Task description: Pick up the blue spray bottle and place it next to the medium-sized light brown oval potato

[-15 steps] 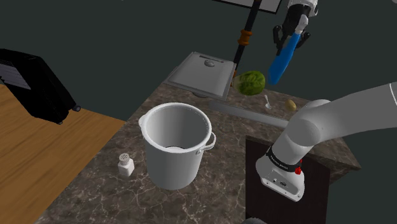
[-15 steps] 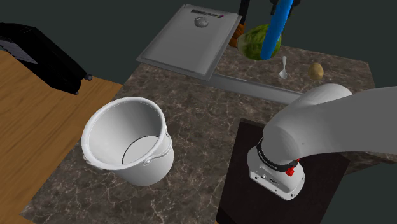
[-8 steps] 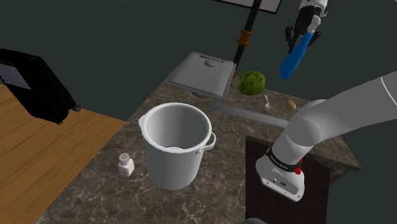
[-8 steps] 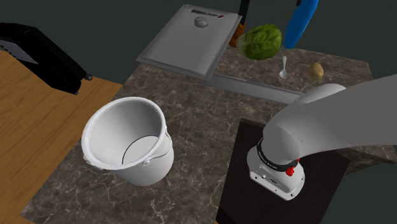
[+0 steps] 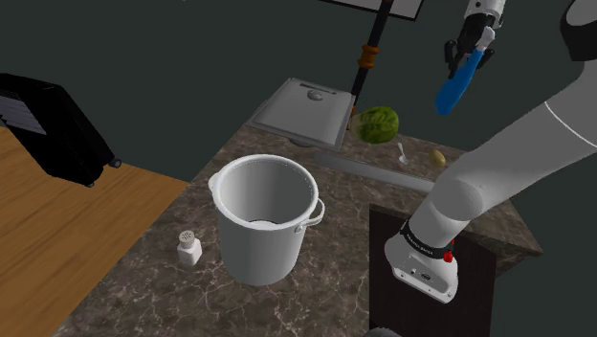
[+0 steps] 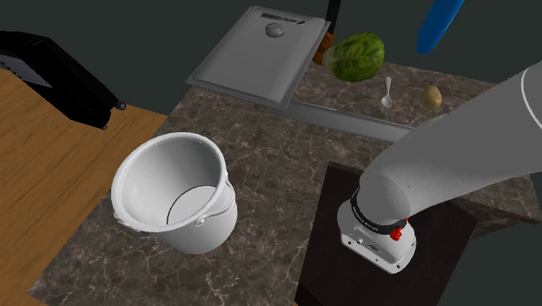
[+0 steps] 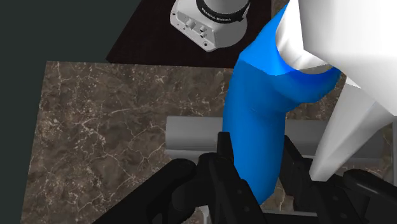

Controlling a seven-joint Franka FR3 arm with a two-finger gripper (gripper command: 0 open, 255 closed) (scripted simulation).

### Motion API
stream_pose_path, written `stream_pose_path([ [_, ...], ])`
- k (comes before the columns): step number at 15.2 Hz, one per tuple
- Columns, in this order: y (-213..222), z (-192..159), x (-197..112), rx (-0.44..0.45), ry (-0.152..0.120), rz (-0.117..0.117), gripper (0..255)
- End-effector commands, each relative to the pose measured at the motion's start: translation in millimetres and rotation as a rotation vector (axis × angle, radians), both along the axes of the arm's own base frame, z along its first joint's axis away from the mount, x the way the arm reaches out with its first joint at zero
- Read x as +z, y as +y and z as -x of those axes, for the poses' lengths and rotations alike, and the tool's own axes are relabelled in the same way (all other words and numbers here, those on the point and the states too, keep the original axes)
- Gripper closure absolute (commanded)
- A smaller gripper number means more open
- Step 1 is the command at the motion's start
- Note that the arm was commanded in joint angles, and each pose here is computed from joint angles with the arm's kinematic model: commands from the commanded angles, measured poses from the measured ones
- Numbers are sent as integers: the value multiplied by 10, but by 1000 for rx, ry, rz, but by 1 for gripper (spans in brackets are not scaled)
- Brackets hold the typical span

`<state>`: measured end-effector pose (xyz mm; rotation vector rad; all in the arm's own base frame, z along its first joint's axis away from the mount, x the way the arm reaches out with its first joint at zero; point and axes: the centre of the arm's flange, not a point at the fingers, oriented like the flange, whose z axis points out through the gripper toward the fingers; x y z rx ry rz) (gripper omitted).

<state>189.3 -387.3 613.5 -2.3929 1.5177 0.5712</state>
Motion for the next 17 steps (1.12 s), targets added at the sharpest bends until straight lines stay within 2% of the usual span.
stream_pose_path([
  [1,-263,51,28,3,0,2,255],
  [10,-1372,329,31,3,0,2,255],
  [17,-1372,329,-338,3,0,2,255],
])
